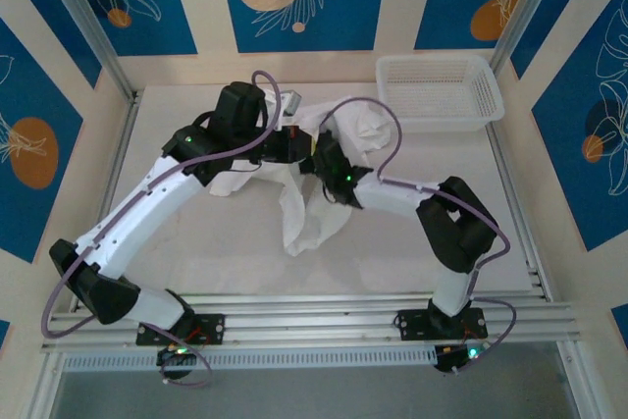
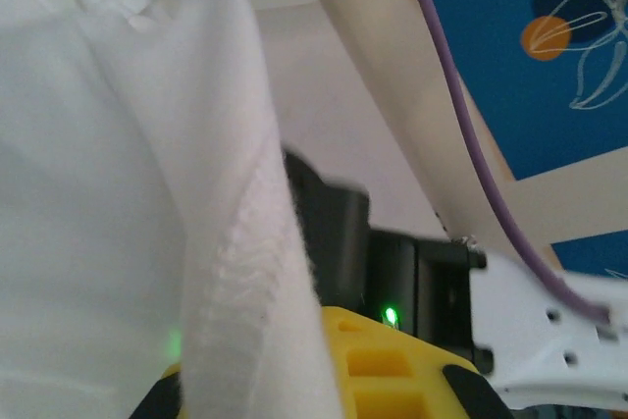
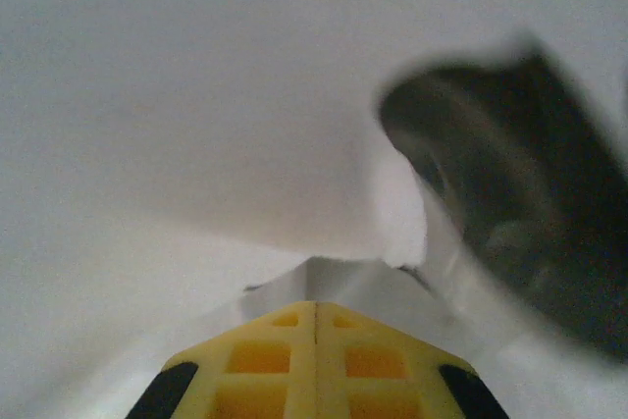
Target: Fold the inside-out t-shirt
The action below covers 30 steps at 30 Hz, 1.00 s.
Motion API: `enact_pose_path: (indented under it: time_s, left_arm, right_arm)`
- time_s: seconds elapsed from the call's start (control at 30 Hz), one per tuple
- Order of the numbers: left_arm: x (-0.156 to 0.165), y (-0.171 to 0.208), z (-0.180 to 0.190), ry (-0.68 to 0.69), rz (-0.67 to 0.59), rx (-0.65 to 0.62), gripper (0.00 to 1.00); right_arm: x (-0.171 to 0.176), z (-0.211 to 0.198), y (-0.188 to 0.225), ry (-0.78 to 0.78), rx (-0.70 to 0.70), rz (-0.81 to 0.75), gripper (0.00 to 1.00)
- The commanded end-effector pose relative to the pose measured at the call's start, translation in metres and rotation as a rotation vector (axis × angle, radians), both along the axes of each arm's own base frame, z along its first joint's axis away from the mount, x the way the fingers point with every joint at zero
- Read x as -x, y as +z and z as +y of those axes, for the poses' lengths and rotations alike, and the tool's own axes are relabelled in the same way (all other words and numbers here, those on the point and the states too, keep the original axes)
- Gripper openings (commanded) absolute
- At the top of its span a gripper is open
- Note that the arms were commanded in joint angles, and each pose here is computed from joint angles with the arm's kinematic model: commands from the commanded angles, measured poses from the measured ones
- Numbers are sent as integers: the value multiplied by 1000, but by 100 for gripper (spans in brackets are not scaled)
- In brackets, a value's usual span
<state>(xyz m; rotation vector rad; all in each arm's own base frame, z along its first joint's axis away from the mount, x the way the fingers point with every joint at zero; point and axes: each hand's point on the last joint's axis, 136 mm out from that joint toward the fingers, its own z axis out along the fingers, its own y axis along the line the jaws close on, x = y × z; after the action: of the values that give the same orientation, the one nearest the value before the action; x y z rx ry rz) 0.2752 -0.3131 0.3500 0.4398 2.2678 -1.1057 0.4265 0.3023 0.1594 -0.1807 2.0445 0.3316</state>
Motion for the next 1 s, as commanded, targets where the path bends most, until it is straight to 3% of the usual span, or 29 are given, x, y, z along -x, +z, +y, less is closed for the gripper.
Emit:
enact_pose_path:
  time_s: [0.0,0.13,0.23,0.37,0.53,0.63,0.8,0.97]
  left_arm:
    - [6,25,-12,-67,-21,79,0]
    - [-11,42,-21,-17,0,106,0]
    - [-31,51,-19,74,-1,120,0]
    - [-61,49,-9,190,31,126,1]
    - [-65,51,-16,169,79,173,0]
    - [-53,55,-19,120,86,181,0]
    - [-7,83,-36,-56,43,234,0]
    - [24,109,-35,-125,-58,246,0]
  right_arm:
    - [7,8,-27,10,-74,186,0]
    - [19,32,-35,38,-74,175,0]
    - [44,41,-43,15,-37,108,0]
    - [77,51,-42,19,-87,110,0]
    - [90,82,-45,118,10,2,0]
    - [82,95,-67,209,-39,161,0]
    - [65,97,-104,240,-76,398,0]
    - [77,114,-136,310,-213,732,0]
